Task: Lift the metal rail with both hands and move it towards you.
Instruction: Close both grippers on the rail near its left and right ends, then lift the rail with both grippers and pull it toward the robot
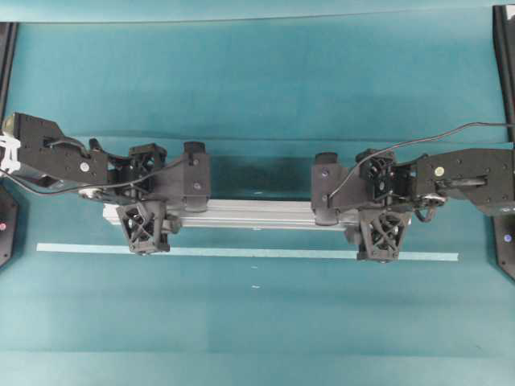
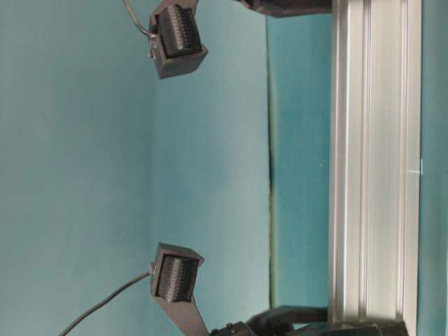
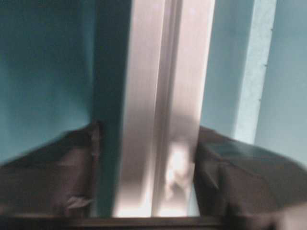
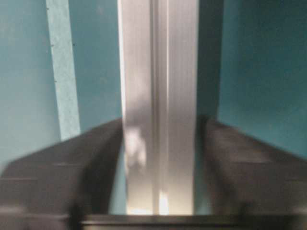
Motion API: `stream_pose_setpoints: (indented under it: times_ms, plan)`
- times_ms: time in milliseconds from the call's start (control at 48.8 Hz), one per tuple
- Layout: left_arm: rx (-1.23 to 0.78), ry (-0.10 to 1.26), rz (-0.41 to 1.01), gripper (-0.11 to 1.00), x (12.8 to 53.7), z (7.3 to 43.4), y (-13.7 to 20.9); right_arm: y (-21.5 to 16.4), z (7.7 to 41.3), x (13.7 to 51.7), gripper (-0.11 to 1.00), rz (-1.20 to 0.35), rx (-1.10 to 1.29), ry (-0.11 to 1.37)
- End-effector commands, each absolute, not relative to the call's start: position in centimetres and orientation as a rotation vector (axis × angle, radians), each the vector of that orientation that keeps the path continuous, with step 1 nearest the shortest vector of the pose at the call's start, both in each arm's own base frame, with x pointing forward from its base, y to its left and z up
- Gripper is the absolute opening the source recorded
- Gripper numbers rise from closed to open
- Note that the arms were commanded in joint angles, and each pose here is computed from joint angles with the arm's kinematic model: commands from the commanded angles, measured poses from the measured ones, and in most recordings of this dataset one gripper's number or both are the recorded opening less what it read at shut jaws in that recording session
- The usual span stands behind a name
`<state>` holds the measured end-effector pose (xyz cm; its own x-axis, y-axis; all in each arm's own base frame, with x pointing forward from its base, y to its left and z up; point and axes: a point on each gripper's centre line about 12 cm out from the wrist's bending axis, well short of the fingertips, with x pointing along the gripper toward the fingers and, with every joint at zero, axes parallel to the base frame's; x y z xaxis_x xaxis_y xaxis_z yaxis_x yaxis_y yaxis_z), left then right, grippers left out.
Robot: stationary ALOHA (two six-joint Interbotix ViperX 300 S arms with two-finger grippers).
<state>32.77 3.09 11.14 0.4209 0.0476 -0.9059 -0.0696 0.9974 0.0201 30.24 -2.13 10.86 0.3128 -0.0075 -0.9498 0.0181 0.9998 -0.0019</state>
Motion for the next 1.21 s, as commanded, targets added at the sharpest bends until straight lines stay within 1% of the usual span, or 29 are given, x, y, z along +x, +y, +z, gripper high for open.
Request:
stream_pose_setpoints:
  times_ms: [0,20,41,656,758,861,943,1025,1086,1189]
  plan:
    - [-0.030,1.126,0.081,0.36,32.8,11.4,3.1,-2.1,10.9,30.6,0.47,-0.018,0.016,1.251]
    - [-0.034,1.126,0.084,0.31,32.7,11.3,3.2,-2.1,10.9,30.6,0.42,-0.018,0.016,1.252]
    - [-0.035,1.124,0.085,0.31,32.7,11.4,3.2,-2.1,10.9,30.7,0.40,-0.019,0.019,1.249]
    - [-0.036,1.124,0.084,0.31,32.6,11.4,3.1,-2.1,10.6,30.7,0.40,-0.019,0.024,1.260]
    - [-0.036,1.124,0.083,0.31,32.7,11.6,3.0,-2.1,11.1,30.8,0.40,-0.020,0.031,1.262]
    - [-0.038,1.101,0.085,0.31,32.9,13.3,3.0,-2.0,12.8,31.2,0.40,-0.016,0.048,1.267]
    - [-0.036,1.086,0.083,0.31,33.1,15.4,2.8,-1.9,14.7,31.4,0.40,-0.011,0.050,1.270]
    - [-0.042,1.081,0.081,0.31,33.2,18.0,2.4,-1.9,17.1,31.8,0.40,-0.005,0.049,1.264]
    - [-0.045,1.067,0.080,0.31,33.3,20.6,2.1,-1.9,19.1,32.1,0.40,0.000,0.049,1.259]
    - [-0.039,1.055,0.074,0.31,32.9,23.4,1.9,-1.8,22.2,32.0,0.40,0.002,0.056,1.280]
